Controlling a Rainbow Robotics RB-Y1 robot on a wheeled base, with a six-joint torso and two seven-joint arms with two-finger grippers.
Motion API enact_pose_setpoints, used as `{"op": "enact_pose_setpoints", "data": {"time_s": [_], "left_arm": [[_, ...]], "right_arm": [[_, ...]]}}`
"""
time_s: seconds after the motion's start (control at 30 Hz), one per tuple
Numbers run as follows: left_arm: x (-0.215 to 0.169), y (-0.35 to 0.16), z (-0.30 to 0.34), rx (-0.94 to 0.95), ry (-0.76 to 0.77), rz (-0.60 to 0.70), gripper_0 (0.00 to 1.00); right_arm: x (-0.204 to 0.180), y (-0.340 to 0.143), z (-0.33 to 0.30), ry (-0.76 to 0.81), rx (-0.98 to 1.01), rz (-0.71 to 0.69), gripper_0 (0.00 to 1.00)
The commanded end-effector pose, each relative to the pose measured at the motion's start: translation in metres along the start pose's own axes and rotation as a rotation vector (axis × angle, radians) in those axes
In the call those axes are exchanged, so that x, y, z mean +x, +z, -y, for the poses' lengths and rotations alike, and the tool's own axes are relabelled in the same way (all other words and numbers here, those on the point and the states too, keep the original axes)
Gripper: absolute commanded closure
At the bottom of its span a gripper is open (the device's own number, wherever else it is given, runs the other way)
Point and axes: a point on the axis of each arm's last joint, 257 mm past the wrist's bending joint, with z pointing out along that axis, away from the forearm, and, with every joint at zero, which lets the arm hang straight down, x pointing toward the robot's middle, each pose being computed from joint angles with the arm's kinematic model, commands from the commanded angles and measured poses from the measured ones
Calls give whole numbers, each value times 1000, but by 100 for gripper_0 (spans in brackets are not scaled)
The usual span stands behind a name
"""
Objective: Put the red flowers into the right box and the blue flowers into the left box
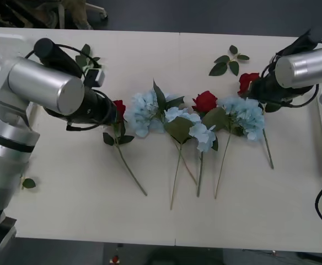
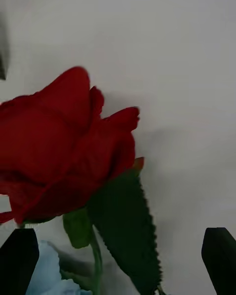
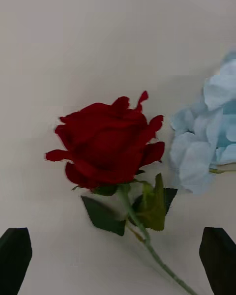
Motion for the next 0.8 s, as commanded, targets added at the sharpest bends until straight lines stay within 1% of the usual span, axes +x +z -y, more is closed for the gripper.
{"op": "enact_pose_setpoints", "data": {"time_s": [0.03,0.13,0.43,0.5,0.57,0.6,0.67,0.7,0.8], "left_arm": [[7,20,0,-5,-151,34,0],[11,33,3,-10,-176,38,0],[22,61,-2,-37,-159,34,0],[23,61,-1,-40,-157,36,0],[22,62,-2,-48,-157,39,0],[22,62,-3,-53,-156,40,0],[26,67,-6,-69,-148,29,0],[27,68,-7,-72,-147,24,0],[30,73,-6,-85,-130,6,0]], "right_arm": [[-12,-10,-29,-123,-53,27,2],[-9,-9,-38,-160,-69,23,2],[1,6,-42,-198,-39,24,2],[4,9,-40,-199,-36,21,5],[6,13,-38,-210,-27,24,15],[7,15,-37,-213,-26,24,17],[10,21,-34,-221,-19,29,31],[9,21,-34,-222,-18,32,35],[12,26,-30,-216,-15,31,66]]}}
